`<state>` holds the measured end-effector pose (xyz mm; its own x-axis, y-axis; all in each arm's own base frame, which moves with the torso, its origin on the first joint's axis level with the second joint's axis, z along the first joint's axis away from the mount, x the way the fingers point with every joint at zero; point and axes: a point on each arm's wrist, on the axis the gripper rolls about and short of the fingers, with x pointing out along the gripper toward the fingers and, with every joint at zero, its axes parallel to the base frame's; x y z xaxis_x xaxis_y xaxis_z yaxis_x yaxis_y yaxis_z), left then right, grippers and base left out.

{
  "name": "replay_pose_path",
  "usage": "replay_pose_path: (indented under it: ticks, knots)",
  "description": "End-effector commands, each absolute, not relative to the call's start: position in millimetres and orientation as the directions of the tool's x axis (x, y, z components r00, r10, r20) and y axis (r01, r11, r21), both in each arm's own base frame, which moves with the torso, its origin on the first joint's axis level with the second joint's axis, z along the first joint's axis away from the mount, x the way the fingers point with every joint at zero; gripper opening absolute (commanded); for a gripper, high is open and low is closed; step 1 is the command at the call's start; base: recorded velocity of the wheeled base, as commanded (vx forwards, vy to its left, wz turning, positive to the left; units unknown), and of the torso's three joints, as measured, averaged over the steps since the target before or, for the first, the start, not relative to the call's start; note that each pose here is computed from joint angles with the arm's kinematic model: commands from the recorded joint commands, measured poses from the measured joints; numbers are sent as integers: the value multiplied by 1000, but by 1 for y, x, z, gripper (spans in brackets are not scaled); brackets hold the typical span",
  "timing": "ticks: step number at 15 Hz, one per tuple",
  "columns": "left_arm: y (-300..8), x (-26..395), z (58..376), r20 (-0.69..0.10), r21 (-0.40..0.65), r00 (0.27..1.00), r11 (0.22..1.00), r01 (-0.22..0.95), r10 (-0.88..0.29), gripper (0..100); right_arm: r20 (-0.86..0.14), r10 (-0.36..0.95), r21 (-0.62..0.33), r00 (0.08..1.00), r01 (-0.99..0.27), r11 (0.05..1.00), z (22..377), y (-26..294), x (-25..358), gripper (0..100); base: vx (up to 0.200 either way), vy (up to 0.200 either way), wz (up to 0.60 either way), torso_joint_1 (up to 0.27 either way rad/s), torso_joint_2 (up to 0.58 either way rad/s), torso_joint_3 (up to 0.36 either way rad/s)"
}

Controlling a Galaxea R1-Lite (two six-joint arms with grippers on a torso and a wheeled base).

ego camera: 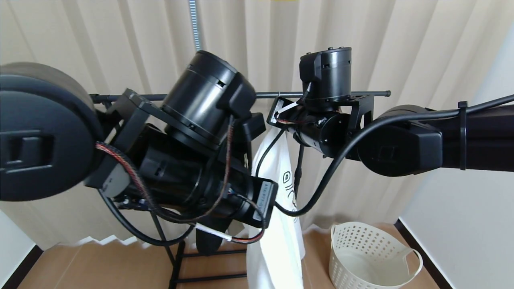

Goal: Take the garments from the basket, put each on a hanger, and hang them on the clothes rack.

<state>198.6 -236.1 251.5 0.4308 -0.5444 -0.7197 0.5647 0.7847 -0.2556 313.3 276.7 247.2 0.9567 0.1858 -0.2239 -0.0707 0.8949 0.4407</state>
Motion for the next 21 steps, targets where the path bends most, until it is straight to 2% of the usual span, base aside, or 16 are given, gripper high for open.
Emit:
replay_pose_path:
  ticks: [1, 3, 4, 6, 9, 11, 14, 15, 19, 20, 21]
  knots:
    - [-263, 201, 241, -725, -276, 405, 774, 570, -557, 0, -231, 191, 436, 954, -74, 897, 245, 279, 311, 0, 0, 0, 0, 0, 0, 0]
    - [-262, 204, 239, -729, -257, 427, 793, 553, -534, 0, -237, 189, 430, 953, -71, 900, 244, 278, 310, 0, 0, 0, 0, 0, 0, 0]
    - [-255, 210, 237, -736, -232, 459, 822, 520, -498, 0, -235, 184, 427, 954, -69, 902, 248, 274, 308, 0, 0, 0, 0, 0, 0, 0]
    - [-244, 213, 236, -743, -218, 472, 838, 500, -475, 0, -229, 174, 415, 958, -66, 907, 254, 266, 307, 0, 0, 0, 0, 0, 0, 0]
    - [-203, 222, 229, -766, -103, 529, 882, 459, -365, 0, -219, 131, 389, 967, -37, 920, 263, 243, 308, 0, 0, 0, 0, 0, 0, 0]
    - [-189, 238, 229, -751, -84, 577, 914, 397, -320, 0, -217, 129, 348, 968, -46, 936, 267, 235, 300, 0, 0, 0, 0, 0, 0, 0]
    - [-185, 284, 230, -659, -63, 693, 940, 335, -291, 0, -232, 130, 287, 964, -60, 956, 268, 227, 284, 0, 0, 0, 0, 0, 0, 0]
    - [-187, 289, 231, -648, -59, 706, 943, 327, -286, 0, -234, 136, 276, 963, -68, 959, 267, 228, 280, 0, 0, 0, 0, 0, 0, 0]
    - [-205, 320, 257, -533, -81, 794, 951, 297, -294, 0, -306, 159, 125, 939, -126, 984, 248, 228, 258, 0, 0, 0, 0, 0, 0, 0]
    - [-208, 324, 265, -505, -90, 808, 949, 302, -304, 0, -320, 157, 101, 934, -131, 986, 243, 228, 259, 100, 0, 0, 0, 0, 0, 0]
    - [-211, 326, 272, -479, -98, 819, 947, 307, -315, 0, -327, 154, 87, 932, -133, 987, 240, 229, 259, 100, 0, 0, 0, 0, 0, 0]
